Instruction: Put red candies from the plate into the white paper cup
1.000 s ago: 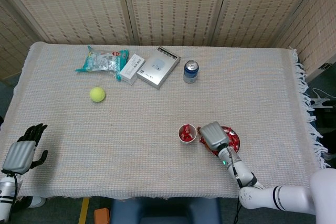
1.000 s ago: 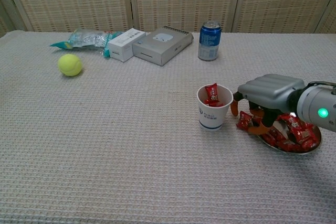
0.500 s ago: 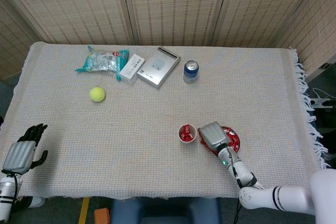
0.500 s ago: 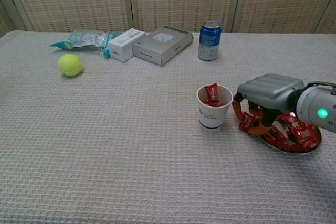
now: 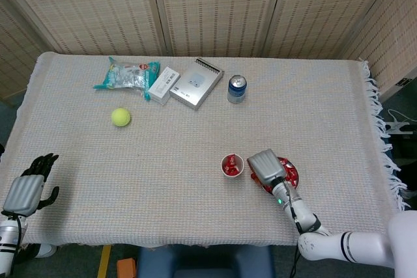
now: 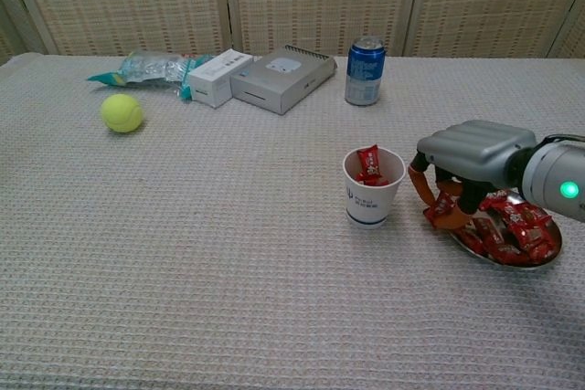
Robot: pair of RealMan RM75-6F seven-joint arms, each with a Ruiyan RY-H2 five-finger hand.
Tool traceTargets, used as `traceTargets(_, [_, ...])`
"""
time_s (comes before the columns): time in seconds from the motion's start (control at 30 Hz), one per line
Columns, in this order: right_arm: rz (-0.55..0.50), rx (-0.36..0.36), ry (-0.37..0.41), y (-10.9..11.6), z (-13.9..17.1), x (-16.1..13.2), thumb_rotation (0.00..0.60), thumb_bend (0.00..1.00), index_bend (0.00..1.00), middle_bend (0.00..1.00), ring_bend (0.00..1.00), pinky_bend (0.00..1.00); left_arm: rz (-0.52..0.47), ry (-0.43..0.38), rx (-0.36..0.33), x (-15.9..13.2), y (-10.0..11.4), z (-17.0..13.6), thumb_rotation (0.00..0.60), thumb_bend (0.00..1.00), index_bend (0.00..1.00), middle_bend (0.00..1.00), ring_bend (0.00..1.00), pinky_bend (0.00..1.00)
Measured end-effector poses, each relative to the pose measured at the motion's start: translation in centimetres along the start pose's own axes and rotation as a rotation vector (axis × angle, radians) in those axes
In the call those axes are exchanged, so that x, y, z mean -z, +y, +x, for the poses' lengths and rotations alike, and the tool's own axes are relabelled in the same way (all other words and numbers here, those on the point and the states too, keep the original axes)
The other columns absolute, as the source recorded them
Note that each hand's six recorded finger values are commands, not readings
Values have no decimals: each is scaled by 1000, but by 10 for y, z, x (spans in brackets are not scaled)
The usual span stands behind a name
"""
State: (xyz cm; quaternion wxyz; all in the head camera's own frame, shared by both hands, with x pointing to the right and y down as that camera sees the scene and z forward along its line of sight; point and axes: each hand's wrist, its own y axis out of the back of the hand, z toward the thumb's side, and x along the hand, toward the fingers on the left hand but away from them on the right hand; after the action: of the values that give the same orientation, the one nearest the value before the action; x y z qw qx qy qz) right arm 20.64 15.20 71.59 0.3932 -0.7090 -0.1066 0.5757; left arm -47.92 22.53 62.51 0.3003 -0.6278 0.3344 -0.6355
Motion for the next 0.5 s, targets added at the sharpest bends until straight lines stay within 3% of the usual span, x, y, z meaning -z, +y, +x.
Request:
traceTargets(0.23, [-58,61,-2,22,12,11,600,197,607,925,950,1000,4,1,2,-1,-1,0,600,450,0,0,0,251])
traceTargets(0.5, [-162,162,39,63,27,10,600,197,602,925,950,1000,6,0,6,-2,-3,1,600,451,0,0,0,252])
